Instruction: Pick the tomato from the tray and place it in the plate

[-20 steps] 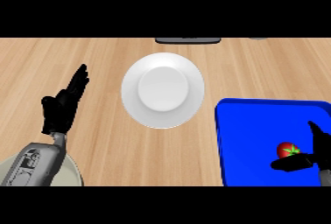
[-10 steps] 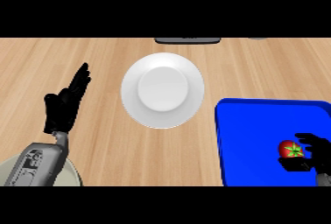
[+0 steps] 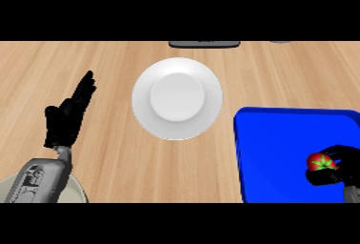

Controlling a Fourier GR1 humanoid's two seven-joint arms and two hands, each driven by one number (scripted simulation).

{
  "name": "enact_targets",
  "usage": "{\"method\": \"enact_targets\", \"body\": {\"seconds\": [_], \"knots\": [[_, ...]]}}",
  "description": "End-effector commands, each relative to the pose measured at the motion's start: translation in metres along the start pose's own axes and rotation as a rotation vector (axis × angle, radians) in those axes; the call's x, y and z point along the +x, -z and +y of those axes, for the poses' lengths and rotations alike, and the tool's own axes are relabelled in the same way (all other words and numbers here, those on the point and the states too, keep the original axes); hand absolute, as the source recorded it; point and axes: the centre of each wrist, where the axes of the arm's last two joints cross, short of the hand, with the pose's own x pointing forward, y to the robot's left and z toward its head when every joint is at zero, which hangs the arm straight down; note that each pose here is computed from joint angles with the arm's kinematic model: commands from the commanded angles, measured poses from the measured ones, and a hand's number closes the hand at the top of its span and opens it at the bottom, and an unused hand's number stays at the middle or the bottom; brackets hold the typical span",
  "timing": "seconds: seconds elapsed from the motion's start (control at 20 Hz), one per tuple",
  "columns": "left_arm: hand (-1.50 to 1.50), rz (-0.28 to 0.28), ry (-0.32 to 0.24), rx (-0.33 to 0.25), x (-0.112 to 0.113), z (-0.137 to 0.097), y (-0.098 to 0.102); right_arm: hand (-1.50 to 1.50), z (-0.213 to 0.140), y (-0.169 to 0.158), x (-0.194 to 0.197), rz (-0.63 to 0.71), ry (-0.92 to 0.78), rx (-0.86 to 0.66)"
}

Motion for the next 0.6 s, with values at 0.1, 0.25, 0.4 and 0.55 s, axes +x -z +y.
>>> {"method": "enact_targets", "body": {"seconds": [0.1, 0.25, 0.4, 0.55], "knots": [[0.0, -0.003, -0.013, -0.022, 0.002, 0.006, -0.003, 1.5, -0.011, -0.002, 0.024, -0.197, -0.035, -0.086], [0.0, -0.027, -0.015, -0.075, 0.009, -0.017, -0.001, 1.5, -0.033, 0.0, 0.055, -0.565, -0.19, -0.027], [0.0, -0.062, -0.011, -0.094, 0.023, -0.023, 0.008, 1.5, -0.05, -0.01, 0.081, -0.863, -0.28, -0.024], [0.0, -0.047, -0.031, -0.103, 0.022, -0.032, 0.007, 1.5, -0.073, -0.01, 0.106, -1.108, -0.157, -0.113]]}}
